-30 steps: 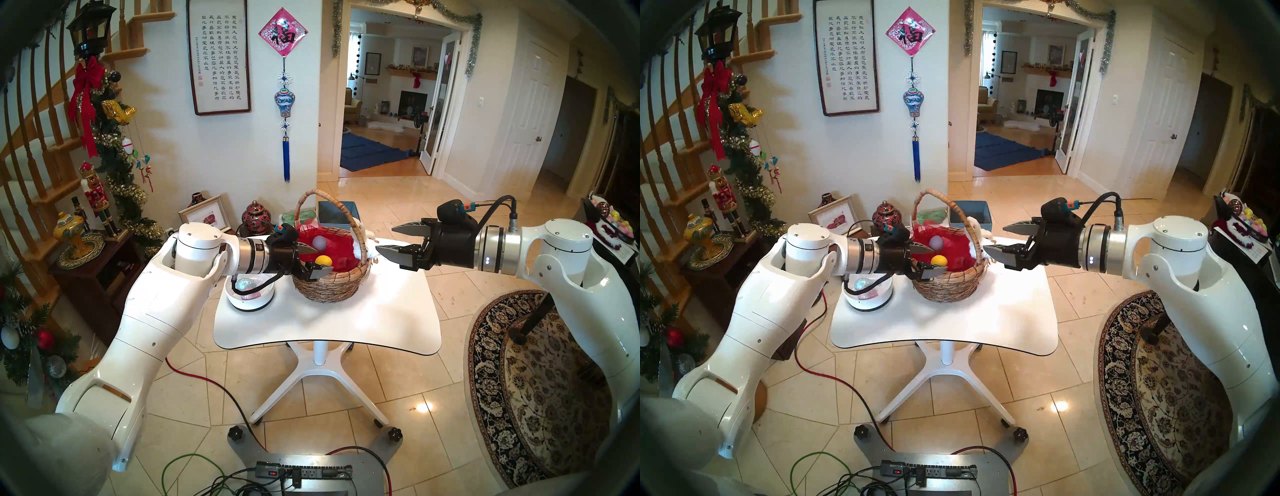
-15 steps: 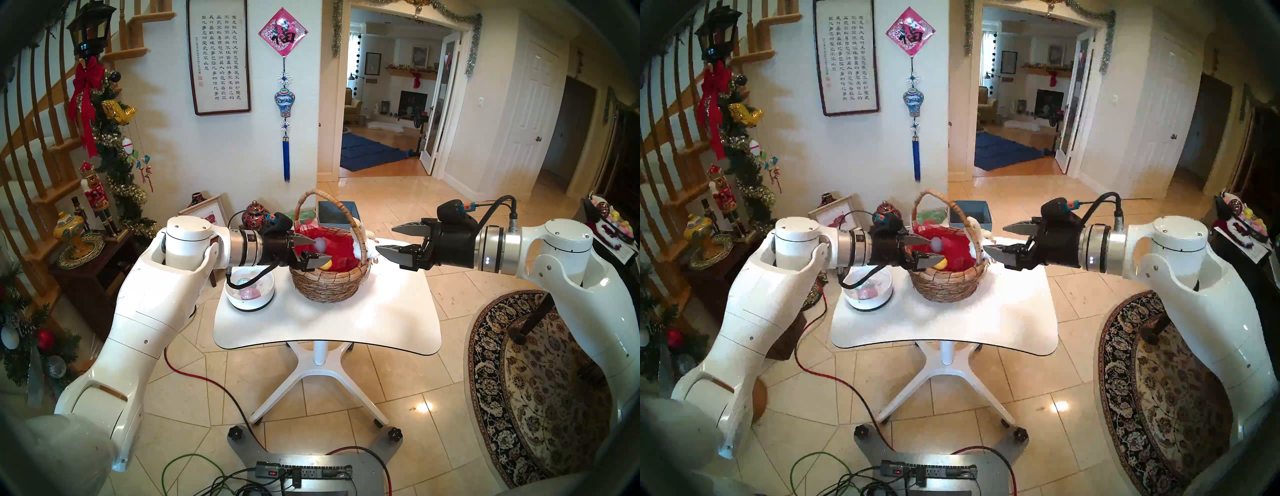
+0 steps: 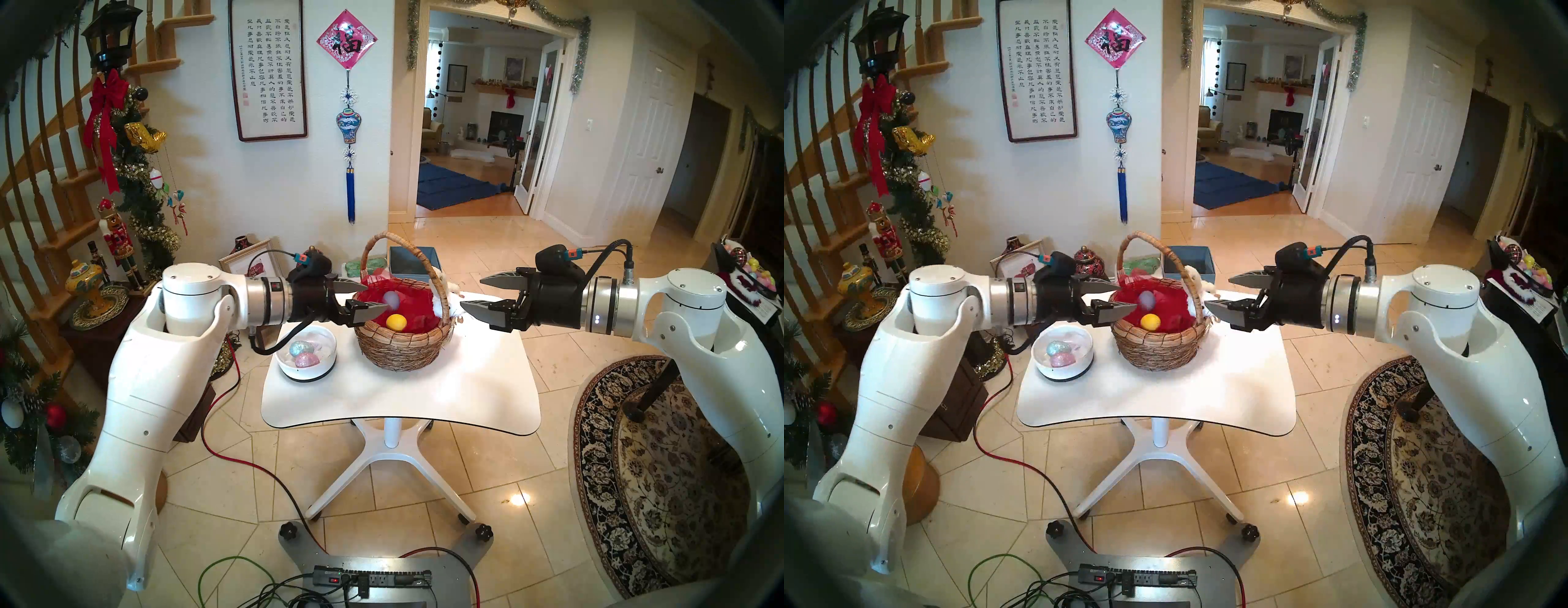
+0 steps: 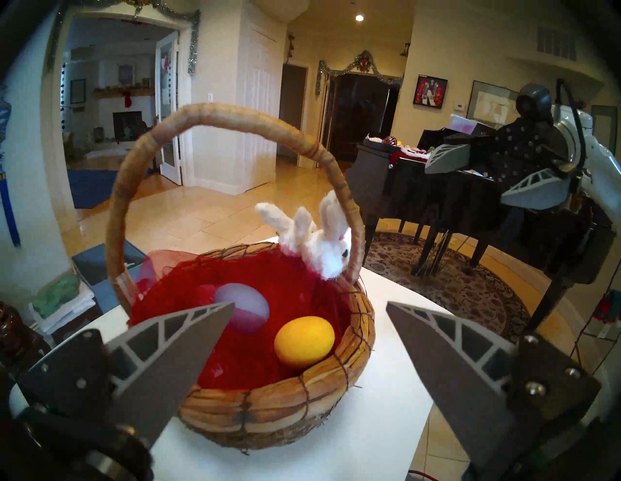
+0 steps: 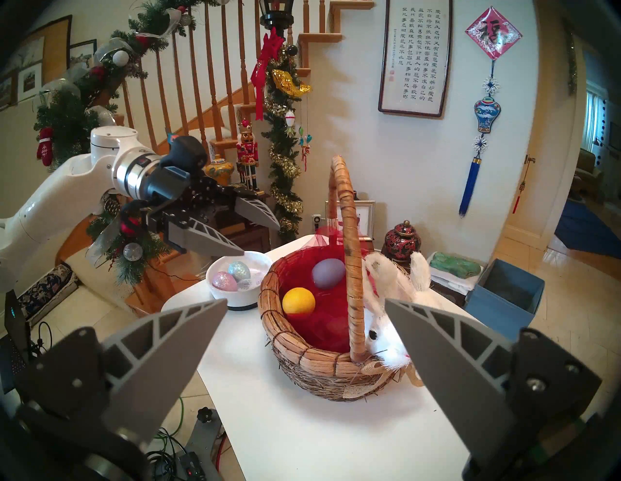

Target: Put easter egg into basket

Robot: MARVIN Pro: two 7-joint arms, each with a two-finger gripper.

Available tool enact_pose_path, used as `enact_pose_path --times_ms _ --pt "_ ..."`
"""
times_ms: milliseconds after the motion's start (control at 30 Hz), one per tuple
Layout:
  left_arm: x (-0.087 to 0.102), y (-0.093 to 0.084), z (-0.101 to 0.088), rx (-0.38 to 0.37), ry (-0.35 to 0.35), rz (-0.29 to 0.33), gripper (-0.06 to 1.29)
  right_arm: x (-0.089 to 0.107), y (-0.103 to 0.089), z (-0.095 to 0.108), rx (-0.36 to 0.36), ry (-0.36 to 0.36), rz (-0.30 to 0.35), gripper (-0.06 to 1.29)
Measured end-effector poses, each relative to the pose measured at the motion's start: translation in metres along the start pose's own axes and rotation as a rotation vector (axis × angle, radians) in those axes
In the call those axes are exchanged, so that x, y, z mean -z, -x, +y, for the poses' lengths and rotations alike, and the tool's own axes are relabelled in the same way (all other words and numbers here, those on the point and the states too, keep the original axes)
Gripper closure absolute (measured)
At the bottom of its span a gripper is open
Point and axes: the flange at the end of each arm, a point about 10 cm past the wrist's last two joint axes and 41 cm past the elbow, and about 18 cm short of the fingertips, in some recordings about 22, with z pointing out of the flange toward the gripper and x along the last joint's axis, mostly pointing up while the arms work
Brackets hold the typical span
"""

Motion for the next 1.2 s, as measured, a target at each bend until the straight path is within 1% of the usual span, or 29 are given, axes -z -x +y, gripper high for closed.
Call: enact_pose_path --times_ms 67,133,233,300,433,500,600,667,733,933,1200 --pt "0.009 0.001 0.006 -0.008 -0.009 -0.012 0.02 0.000 0.000 0.000 0.000 0.000 0.000 0.01" --pt "0.013 0.002 0.009 -0.011 -0.015 -0.020 0.02 0.000 0.000 0.000 0.000 0.000 0.000 0.01" --pt "0.020 0.005 0.014 -0.025 -0.045 -0.045 0.02 0.000 0.000 0.000 0.000 0.000 0.000 0.01" --pt "0.027 0.010 0.017 -0.038 -0.090 -0.074 0.02 0.000 0.000 0.000 0.000 0.000 0.000 0.01" --pt "0.035 0.014 0.019 -0.046 -0.140 -0.105 0.02 0.000 0.000 0.000 0.000 0.000 0.000 0.01" --pt "0.043 0.017 0.020 -0.052 -0.184 -0.129 0.02 0.000 0.000 0.000 0.000 0.000 0.000 0.01" --pt "0.053 0.020 0.020 -0.049 -0.219 -0.147 0.02 0.000 0.000 0.000 0.000 0.000 -0.001 0.01" --pt "0.056 0.021 0.020 -0.045 -0.226 -0.150 0.02 0.000 0.000 0.000 0.000 0.000 -0.001 0.01" --pt "0.065 0.024 0.019 -0.026 -0.241 -0.155 0.02 0.000 0.000 0.000 0.000 0.000 -0.001 0.01" --pt "0.080 0.030 0.021 0.003 -0.241 -0.164 0.02 0.000 0.000 0.000 0.000 0.000 -0.001 0.01" --pt "0.089 0.040 0.024 0.036 -0.265 -0.202 0.02 0.000 0.000 0.000 0.000 0.000 -0.001 0.01"
